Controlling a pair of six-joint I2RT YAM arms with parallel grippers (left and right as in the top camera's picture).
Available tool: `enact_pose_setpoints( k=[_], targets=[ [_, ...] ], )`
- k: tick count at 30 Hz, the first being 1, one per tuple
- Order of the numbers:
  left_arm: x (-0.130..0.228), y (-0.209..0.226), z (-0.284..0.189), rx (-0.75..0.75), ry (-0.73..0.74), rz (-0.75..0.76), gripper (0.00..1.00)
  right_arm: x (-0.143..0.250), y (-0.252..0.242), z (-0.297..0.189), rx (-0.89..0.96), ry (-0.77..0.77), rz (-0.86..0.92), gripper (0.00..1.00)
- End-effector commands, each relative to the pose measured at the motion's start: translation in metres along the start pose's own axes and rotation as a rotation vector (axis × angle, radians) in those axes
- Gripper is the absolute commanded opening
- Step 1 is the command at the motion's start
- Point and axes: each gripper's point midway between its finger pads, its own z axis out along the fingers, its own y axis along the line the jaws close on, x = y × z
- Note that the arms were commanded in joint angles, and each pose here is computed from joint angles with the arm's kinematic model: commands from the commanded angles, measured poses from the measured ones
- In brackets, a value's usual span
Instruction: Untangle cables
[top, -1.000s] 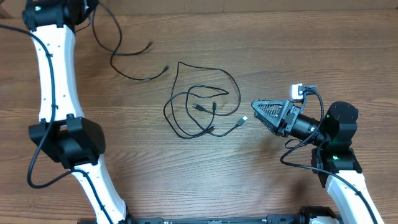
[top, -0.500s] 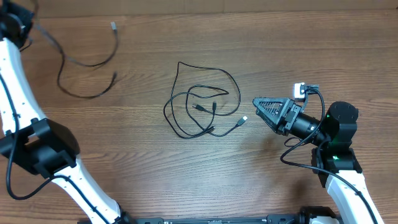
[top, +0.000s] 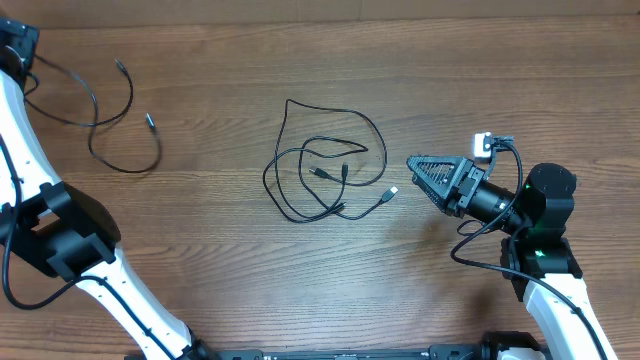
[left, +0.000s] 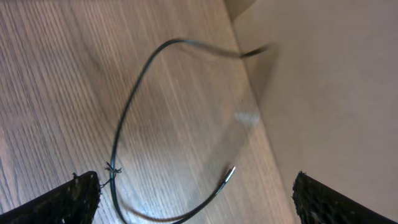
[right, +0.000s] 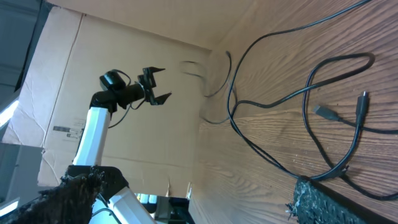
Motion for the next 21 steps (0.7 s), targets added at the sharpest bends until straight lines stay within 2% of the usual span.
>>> enact_pose_setpoints(
  k=[1, 5, 10, 13, 16, 21],
  targets=[
    [-0.001, 0.003, 0.004, -0.015, -0.012, -0.017, 1.00, -0.004, 0.004, -0.001, -0.001, -0.018, -0.024, 1.00],
    [0.006, -0.003, 0.003, 0.024, 0.037, -0.017, 1.00, -0.004, 0.004, -0.001, -0.001, -0.018, -0.024, 1.00],
    [0.036, -0.030, -0.003, 0.186, 0.212, 0.019, 1.00, -0.004, 0.004, -0.001, -0.001, -0.018, -0.024, 1.00],
    [0.055, -0.041, -0.010, 0.271, 0.299, 0.133, 1.00, -0.004, 0.004, -0.001, -0.001, -0.018, -0.024, 1.00],
    [0.073, -0.028, -0.011, 0.216, 0.336, 0.248, 1.00, -0.004, 0.004, -0.001, -0.002, -0.017, -0.024, 1.00],
    [0.103, 0.014, -0.016, 0.019, 0.410, 0.487, 1.00, -0.004, 0.004, -0.001, -0.001, -0.018, -0.026, 1.00]
  ],
)
